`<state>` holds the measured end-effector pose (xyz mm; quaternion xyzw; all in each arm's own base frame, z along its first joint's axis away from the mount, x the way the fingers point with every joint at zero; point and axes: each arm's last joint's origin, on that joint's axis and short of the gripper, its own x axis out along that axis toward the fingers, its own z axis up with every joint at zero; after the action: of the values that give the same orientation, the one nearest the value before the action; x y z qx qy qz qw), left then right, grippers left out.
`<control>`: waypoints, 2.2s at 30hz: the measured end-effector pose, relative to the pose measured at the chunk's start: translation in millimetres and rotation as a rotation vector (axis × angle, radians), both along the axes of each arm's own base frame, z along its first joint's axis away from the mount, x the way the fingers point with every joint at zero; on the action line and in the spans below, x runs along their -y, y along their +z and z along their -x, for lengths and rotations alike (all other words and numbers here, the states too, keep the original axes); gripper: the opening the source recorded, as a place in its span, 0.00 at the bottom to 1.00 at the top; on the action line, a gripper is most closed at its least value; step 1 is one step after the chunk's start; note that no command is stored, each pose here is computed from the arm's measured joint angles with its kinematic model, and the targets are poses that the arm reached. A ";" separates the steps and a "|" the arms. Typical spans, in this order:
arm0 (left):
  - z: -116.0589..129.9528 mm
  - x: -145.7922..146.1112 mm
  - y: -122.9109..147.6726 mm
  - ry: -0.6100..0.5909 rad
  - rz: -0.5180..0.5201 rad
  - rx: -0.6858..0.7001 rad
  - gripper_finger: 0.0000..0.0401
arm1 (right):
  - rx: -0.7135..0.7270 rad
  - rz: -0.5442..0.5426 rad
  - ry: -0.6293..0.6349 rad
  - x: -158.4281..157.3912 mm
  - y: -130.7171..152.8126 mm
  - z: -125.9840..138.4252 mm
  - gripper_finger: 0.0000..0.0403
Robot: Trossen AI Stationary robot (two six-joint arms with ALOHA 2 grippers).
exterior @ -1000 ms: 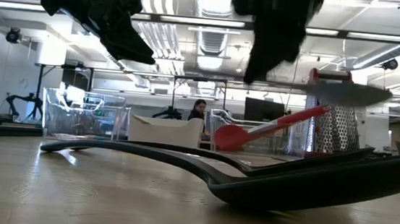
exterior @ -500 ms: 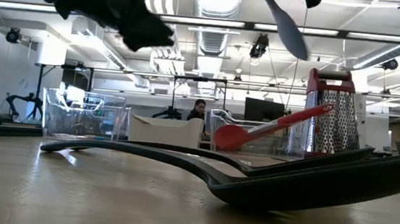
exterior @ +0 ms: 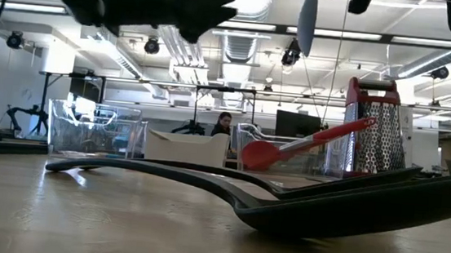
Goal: Pick & Place Kitchen Items
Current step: Put the gray serving spoon into the right transparent bin
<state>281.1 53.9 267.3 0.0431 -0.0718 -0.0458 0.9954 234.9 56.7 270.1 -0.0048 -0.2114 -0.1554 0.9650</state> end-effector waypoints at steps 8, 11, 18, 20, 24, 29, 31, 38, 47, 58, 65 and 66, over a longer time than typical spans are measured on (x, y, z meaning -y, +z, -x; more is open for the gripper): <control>-57.0 2.2 9.7 -0.146 -0.012 -0.042 0.57 | -0.005 0.015 0.001 -0.5 1.1 -1.7 0.10; -71.4 2.8 11.3 -0.157 -0.008 -0.042 0.57 | -0.008 0.022 -0.003 -0.7 2.2 -2.3 0.10; -87.3 9.3 18.2 -0.185 0.008 -0.025 0.57 | -0.022 0.042 -0.015 -0.7 1.5 -2.7 0.10; -90.7 10.4 22.6 -0.188 0.005 -0.010 0.57 | -0.036 0.046 -0.016 -0.8 0.9 -3.7 0.10; -100.4 13.2 31.0 -0.199 0.000 0.011 0.57 | -0.055 0.053 -0.016 -1.5 2.0 -6.0 0.10; -114.5 15.8 33.0 -0.209 0.010 -0.031 0.57 | -0.057 0.060 -0.021 -1.7 3.3 -6.6 0.10; -117.6 17.9 35.8 -0.216 0.010 -0.029 0.57 | -0.059 0.060 -0.020 -1.8 3.1 -6.7 0.10; -119.5 20.9 37.7 -0.224 0.014 -0.028 0.44 | -0.067 0.050 -0.013 -2.0 1.9 -7.2 0.10; -119.9 21.2 33.9 -0.227 0.017 -0.066 0.11 | -0.064 0.031 -0.009 -1.8 1.6 -7.2 0.10; -104.5 21.3 31.1 -0.213 -0.028 -0.289 0.11 | -0.008 0.033 0.028 -11.1 16.0 -0.5 0.33; -81.0 20.8 44.8 -0.141 -0.100 -0.531 0.11 | -0.100 0.054 -0.048 -18.5 24.8 17.0 0.40; -77.7 20.5 44.8 -0.125 -0.110 -0.583 0.11 | -0.130 0.049 -0.071 -18.6 26.0 20.5 0.40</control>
<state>358.8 33.4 312.2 0.0776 0.2173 -0.1214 0.9654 214.4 75.4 296.1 -0.0460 -0.1516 -0.1839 0.9701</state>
